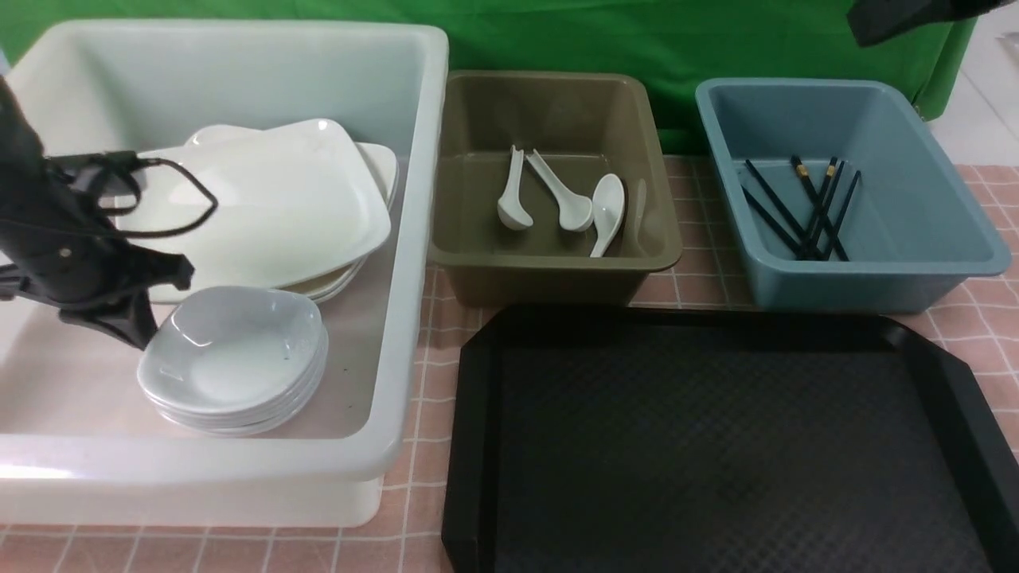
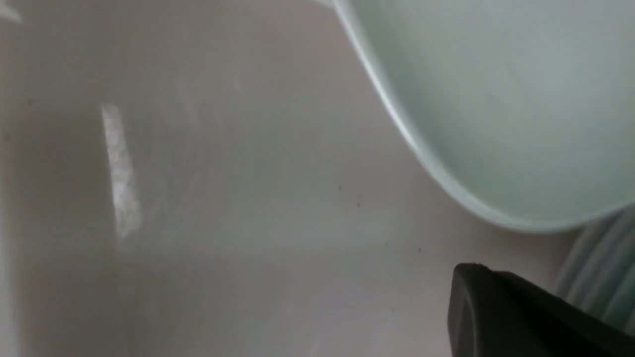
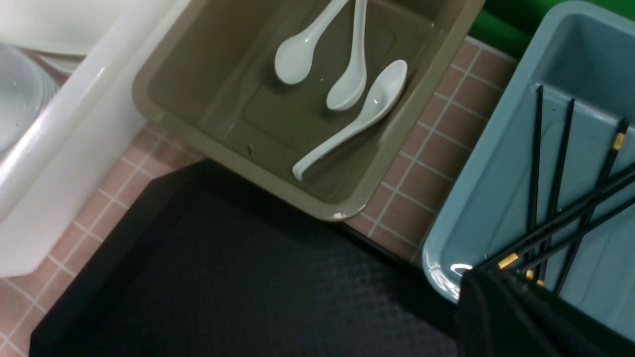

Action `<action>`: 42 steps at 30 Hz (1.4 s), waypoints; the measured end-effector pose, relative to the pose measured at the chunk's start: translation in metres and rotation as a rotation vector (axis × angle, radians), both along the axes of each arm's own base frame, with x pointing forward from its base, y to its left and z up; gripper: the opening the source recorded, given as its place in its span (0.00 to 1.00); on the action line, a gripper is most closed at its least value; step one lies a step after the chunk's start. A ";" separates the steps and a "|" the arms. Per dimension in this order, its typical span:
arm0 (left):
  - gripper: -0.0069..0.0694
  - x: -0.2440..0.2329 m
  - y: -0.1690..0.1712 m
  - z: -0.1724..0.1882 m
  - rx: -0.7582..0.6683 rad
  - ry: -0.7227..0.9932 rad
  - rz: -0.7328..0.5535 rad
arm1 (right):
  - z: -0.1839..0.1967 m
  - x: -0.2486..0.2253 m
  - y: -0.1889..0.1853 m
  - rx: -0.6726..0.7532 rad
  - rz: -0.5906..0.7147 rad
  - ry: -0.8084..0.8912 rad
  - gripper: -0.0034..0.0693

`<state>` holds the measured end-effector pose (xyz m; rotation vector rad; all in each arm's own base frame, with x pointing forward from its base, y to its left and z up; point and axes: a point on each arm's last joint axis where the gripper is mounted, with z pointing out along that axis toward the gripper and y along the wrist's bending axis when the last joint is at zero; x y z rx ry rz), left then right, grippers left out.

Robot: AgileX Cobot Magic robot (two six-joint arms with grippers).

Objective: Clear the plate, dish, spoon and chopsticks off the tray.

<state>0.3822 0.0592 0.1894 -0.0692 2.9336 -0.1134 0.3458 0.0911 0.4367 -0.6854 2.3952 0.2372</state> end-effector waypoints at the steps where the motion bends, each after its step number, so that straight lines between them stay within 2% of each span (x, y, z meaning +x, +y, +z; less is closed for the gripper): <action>1: 0.09 0.003 0.000 -0.003 0.004 -0.011 0.001 | 0.000 0.000 0.000 -0.001 0.002 -0.001 0.09; 5: 0.09 0.010 0.003 -0.002 0.027 -0.043 0.008 | 0.000 0.000 0.000 -0.001 0.003 -0.002 0.09; 9: 0.09 0.025 0.020 0.020 0.113 -0.151 0.052 | 0.000 0.000 0.000 -0.001 0.003 -0.002 0.09; 13: 0.09 0.035 0.033 0.041 0.135 -0.233 0.085 | 0.000 0.000 0.000 -0.001 0.003 -0.002 0.09; 18: 0.09 0.033 0.036 0.061 0.125 -0.173 0.091 | 0.000 0.000 0.000 -0.001 0.003 -0.002 0.09; 23: 0.09 0.015 0.014 0.070 0.052 0.002 0.022 | 0.000 0.000 -0.001 -0.012 -0.001 -0.005 0.09; 26: 0.09 0.006 -0.004 0.079 0.051 0.005 -0.028 | 0.003 -0.002 -0.007 -0.056 -0.041 -0.019 0.09; 30: 0.09 -0.015 -0.030 0.114 0.058 -0.086 -0.107 | 0.020 -0.016 -0.019 -0.095 -0.145 -0.070 0.09; 33: 0.09 -0.045 -0.062 0.161 0.038 -0.240 -0.205 | 0.061 -0.061 -0.036 -0.074 -0.267 -0.188 0.09; 36: 0.09 -0.084 -0.086 0.205 -0.005 -0.391 -0.278 | 0.091 -0.109 -0.048 -0.008 -0.312 -0.291 0.09; 37: 0.09 -0.088 -0.087 0.208 -0.009 -0.415 -0.288 | 0.092 -0.112 -0.049 -0.009 -0.321 -0.296 0.09; 39: 0.09 -0.128 -0.095 0.239 -0.036 -0.573 -0.322 | 0.105 -0.159 -0.059 0.034 -0.351 -0.359 0.09; 42: 0.09 -0.171 -0.095 0.255 -0.044 -0.723 -0.326 | 0.098 -0.204 -0.069 0.068 -0.369 -0.415 0.09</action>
